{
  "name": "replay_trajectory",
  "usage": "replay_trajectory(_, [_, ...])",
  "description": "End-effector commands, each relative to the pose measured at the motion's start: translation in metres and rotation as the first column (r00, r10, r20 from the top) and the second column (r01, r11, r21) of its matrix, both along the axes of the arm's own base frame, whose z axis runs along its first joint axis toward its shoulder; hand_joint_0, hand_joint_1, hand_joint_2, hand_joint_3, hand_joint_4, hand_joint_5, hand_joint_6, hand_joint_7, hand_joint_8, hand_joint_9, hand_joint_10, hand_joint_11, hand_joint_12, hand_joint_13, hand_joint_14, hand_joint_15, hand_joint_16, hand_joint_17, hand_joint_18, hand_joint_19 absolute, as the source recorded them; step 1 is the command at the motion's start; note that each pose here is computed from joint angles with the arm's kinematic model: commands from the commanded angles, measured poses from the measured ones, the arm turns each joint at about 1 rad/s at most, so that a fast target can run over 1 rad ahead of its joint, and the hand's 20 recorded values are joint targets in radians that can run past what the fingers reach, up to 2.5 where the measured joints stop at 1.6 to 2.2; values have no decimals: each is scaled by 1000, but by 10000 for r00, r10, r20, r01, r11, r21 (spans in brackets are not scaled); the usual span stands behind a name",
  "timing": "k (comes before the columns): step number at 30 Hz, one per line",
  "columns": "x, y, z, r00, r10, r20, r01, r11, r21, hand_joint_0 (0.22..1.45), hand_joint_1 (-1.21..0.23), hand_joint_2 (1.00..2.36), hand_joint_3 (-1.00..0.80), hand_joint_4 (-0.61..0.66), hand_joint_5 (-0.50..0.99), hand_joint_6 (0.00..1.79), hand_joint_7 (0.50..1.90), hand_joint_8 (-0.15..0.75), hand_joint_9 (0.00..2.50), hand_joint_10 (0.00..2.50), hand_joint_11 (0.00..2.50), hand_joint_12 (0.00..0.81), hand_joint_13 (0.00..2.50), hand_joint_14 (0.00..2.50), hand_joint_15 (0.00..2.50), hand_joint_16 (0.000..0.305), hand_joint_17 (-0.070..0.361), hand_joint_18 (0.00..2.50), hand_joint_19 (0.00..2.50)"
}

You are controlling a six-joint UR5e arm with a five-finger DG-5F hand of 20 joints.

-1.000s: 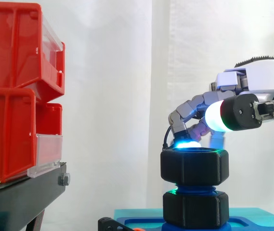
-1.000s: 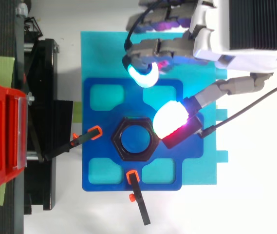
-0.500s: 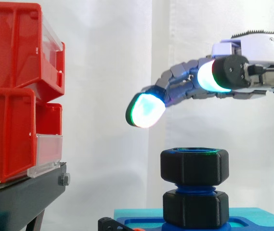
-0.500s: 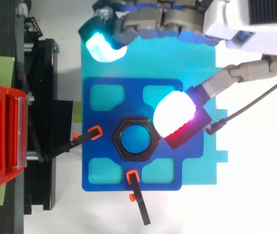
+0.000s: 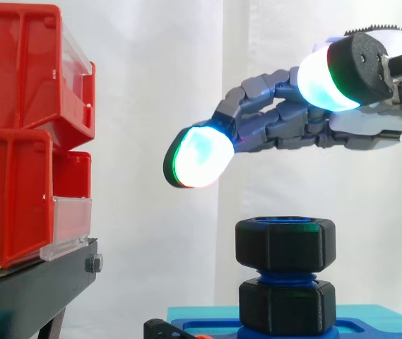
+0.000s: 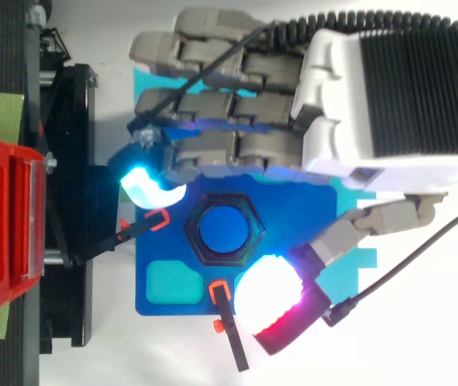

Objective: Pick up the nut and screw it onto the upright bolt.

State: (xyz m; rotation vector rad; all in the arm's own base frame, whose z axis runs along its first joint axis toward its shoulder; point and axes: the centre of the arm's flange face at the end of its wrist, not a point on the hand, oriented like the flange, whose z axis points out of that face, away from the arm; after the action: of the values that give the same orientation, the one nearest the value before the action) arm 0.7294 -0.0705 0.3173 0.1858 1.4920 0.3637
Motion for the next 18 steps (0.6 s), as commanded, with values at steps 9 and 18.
replay_trajectory(9, [-5, 16, -21, 9997, -104, -211, 110, 9995, 287, 408, -222, 1000, -500, 180, -157, 502, 697, 256, 294, 0, 0, 394, 0, 0, 0, 61, 137, 0, 23])
replay_trajectory(18, [-7, 10, -23, 9991, -184, -391, 193, 9995, 233, 411, -221, 1000, -500, 179, -151, 502, 712, 260, 321, 0, 0, 395, 0, 0, 0, 61, 137, 0, 17])
